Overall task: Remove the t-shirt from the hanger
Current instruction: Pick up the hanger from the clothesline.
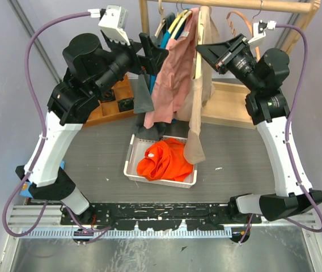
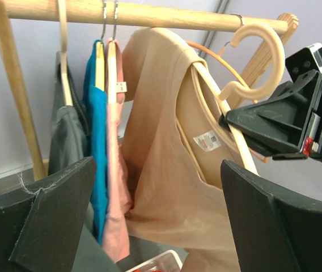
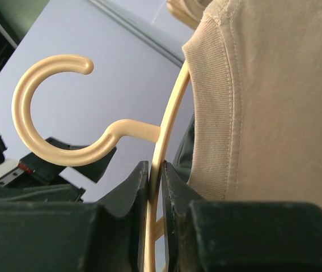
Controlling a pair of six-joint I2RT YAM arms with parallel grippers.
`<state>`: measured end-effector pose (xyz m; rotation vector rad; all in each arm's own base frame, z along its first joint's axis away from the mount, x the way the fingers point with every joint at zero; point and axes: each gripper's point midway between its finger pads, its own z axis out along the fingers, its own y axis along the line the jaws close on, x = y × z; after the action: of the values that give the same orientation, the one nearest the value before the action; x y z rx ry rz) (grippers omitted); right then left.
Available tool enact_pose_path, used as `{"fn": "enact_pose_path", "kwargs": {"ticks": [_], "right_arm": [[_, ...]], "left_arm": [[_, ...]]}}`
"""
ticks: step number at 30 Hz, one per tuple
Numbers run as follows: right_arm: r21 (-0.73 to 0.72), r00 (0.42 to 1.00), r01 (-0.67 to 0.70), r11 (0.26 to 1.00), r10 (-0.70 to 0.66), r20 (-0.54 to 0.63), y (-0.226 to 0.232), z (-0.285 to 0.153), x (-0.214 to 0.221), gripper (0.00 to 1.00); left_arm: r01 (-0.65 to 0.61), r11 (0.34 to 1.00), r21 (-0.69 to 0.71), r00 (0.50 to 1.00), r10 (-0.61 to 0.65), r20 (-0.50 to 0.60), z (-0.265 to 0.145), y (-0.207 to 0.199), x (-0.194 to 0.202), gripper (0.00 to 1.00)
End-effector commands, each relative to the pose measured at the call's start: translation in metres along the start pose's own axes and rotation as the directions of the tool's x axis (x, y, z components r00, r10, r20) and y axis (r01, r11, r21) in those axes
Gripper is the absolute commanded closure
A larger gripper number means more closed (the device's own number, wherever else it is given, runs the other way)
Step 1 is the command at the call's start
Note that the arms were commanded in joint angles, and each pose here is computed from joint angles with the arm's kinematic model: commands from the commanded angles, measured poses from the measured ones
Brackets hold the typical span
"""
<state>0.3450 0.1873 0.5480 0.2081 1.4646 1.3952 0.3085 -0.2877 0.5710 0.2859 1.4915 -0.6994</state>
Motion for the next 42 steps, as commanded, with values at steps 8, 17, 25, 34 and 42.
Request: {"fn": "enact_pose_path", "kwargs": {"ticks": [8, 17, 25, 34, 42], "right_arm": [[-0.292, 0.998, 0.045, 0.955, -0.053, -0.021, 0.104, -0.059, 0.008, 0.99], [-0.366, 1.0, -0.012, 0.931, 0.002, -0.028, 0.143, -0.076, 0.002, 0.99], [-0.423, 0.999, 0.043, 0.905, -0.039, 0.018, 0.176, -0.082, -0.017, 0.99], [-0.424, 0.992, 0.079, 0.902, -0.028, 0.126, 0.193, -0.083, -0.042, 1.0], [-0.447, 0.978, 0.123, 0.886, -0.032, 0.206, 0.216, -0.087, -0.062, 0.99]], "left_arm": [[0.064, 0.973, 0.221, 0.996, -0.075, 0.041, 0.031, -0.045, -0.005, 0.0], [0.057, 0.956, 0.288, 0.989, -0.092, 0.112, 0.047, -0.059, -0.018, 0.0], [0.062, 0.96, 0.274, 0.977, -0.113, 0.178, 0.032, -0.056, -0.042, 0.0], [0.071, 0.97, 0.232, 0.973, -0.119, 0.198, -0.001, -0.044, -0.054, 0.0], [0.058, 0.975, 0.215, 0.969, -0.107, 0.223, -0.033, -0.037, -0.069, 0.0]]}}
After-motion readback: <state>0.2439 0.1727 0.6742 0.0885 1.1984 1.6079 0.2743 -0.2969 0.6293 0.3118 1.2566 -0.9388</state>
